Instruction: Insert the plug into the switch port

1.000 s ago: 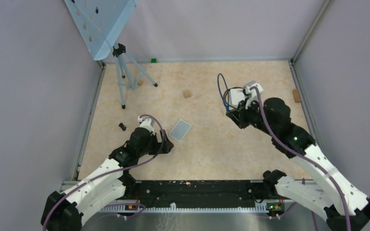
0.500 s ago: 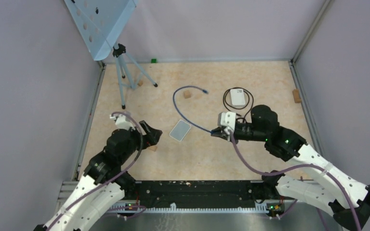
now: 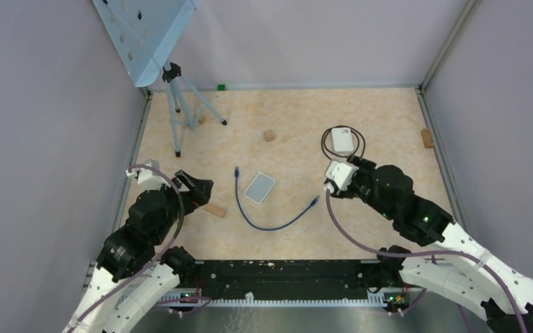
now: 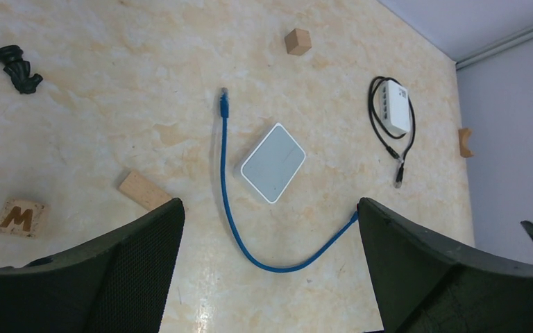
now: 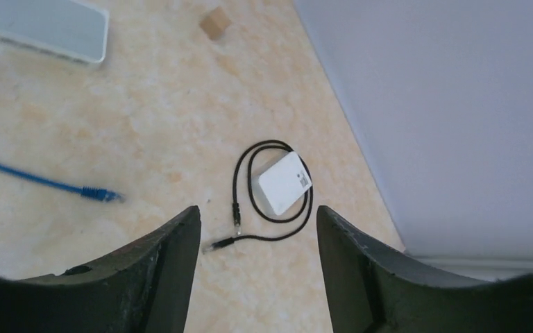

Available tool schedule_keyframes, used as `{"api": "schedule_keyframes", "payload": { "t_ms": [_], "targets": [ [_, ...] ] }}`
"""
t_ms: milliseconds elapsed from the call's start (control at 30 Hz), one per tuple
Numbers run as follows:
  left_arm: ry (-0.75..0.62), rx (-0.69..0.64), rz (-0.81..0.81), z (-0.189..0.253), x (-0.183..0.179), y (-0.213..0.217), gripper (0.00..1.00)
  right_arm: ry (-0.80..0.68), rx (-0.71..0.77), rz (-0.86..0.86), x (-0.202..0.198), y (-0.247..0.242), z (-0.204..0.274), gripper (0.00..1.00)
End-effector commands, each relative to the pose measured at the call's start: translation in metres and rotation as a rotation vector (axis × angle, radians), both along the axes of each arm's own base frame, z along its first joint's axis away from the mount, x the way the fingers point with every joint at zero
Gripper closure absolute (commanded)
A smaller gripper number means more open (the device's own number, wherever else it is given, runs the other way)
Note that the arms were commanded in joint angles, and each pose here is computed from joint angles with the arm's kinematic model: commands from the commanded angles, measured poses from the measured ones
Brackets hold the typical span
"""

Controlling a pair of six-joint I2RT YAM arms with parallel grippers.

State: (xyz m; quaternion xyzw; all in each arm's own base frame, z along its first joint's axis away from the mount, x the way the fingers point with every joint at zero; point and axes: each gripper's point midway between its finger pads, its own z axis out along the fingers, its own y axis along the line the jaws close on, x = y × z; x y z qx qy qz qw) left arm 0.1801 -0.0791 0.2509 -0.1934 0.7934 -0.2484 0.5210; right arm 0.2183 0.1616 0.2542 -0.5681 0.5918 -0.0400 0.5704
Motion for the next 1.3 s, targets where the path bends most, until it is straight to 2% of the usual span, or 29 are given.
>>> {"api": "schedule_keyframes", "payload": {
  "t_ms": [0, 67, 133, 167, 267, 400, 567, 733, 867, 1067, 1267],
  "targets": [
    [0.041, 0.04, -0.017, -0.014, 0.007, -0.006, 0.01, 0.096, 0.502, -0.442, 0.037, -0.009, 0.04, 0.4],
    [0.059, 0.049, -0.025, -0.019, 0.009, -0.009, 0.01, 0.298, 0.601, -0.577, 0.04, 0.005, 0.019, 0.4],
    [0.074, 0.059, -0.028, -0.021, 0.011, -0.011, 0.01, 0.502, 0.548, -0.612, 0.035, 0.031, -0.006, 0.29],
    [0.079, 0.064, -0.031, -0.022, 0.012, -0.012, 0.01, 0.577, 0.534, -0.638, 0.036, 0.042, -0.01, 0.28],
    [0.094, 0.077, -0.059, -0.019, 0.012, -0.017, 0.01, 0.686, 0.613, -0.732, 0.044, 0.064, -0.006, 0.27],
    [0.117, 0.087, -0.075, -0.009, 0.009, -0.018, 0.01, 0.805, 0.784, -0.64, 0.053, 0.112, 0.007, 0.26],
    [0.099, 0.083, -0.021, 0.006, 0.002, -0.003, 0.01, 1.019, 0.961, -0.624, 0.061, 0.177, -0.009, 0.28],
    [0.084, 0.081, -0.043, 0.013, -0.002, -0.004, 0.01, 1.08, 0.994, -0.623, 0.07, 0.248, -0.029, 0.31],
    [0.092, 0.099, -0.055, 0.013, -0.002, -0.005, 0.01, 1.137, 0.945, -0.641, 0.083, 0.29, -0.071, 0.44],
    [0.079, 0.103, -0.062, 0.013, 0.002, -0.007, 0.01, 1.165, 0.827, -0.709, 0.09, 0.323, -0.127, 0.45],
    [0.08, 0.11, -0.086, 0.013, 0.004, -0.012, 0.01, 1.154, 0.731, -0.784, 0.095, 0.327, -0.173, 0.51]
  ]
}}
